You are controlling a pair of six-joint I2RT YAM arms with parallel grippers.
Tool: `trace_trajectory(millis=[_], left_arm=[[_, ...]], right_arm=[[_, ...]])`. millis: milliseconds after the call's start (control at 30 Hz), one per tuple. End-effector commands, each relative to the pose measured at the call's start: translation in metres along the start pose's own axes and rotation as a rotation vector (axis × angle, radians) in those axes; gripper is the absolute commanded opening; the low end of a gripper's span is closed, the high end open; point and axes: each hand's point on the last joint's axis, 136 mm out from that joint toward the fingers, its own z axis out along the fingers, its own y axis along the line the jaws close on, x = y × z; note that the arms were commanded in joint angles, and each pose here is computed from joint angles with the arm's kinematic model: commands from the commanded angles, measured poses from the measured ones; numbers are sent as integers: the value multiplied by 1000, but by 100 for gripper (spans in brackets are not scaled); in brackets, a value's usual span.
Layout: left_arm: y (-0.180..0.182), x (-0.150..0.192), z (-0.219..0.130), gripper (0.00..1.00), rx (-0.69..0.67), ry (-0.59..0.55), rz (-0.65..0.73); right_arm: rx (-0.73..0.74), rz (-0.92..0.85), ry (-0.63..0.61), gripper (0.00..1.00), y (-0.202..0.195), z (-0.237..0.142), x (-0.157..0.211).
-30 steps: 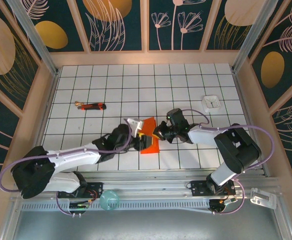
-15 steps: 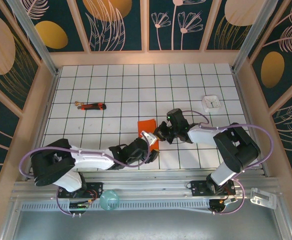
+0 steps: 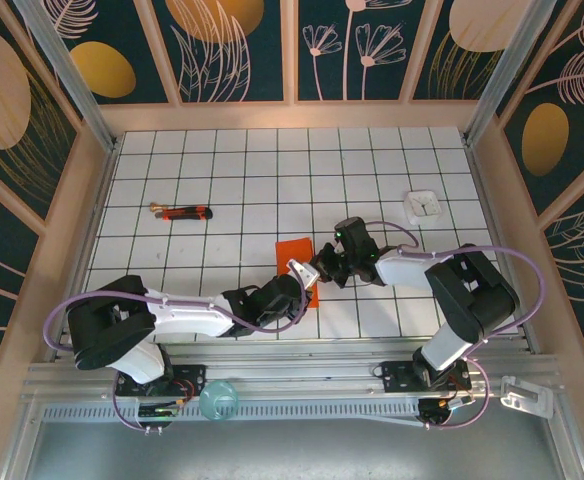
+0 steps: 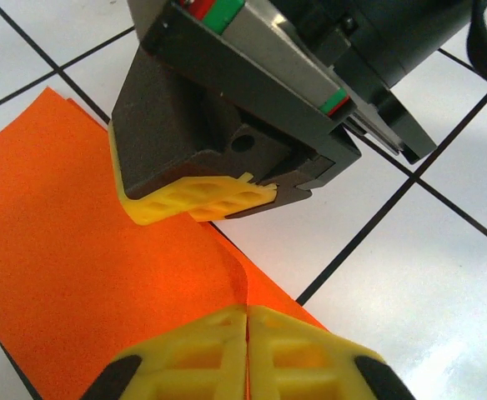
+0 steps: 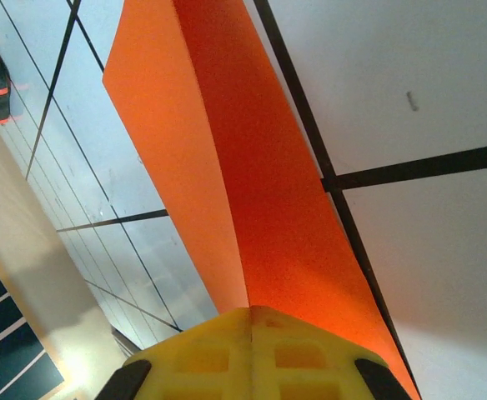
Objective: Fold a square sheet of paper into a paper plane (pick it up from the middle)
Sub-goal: Fold the triangle a second time at the center of the table.
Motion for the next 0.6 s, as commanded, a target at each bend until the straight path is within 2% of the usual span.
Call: trace_trajectory(millis=[0,100,233,400,467,567], left_arm=[[-4,-8,0,0,7,-21,-17],[-4,-10,-2,0,15,-35,-46],[-3,-16,-8,0,69,-73,-129],[-1,-25,-18,0,237,-114,-295],[-3,-28,-21,0,290,-119,-327],[-5,-30,-24,0,348,-123,-369]], right_arm=[[-7,-1,6,0,2,0,-3],[-14,-9,-1,1,5,-2,-6],[-19,-37,-18,13,9,-9,-9],[-20,-115,-56,30,15,-29,-14],[-5,-177,-78,33,17,-40,-14],[13,-247,-150,34,20,-55,-33]])
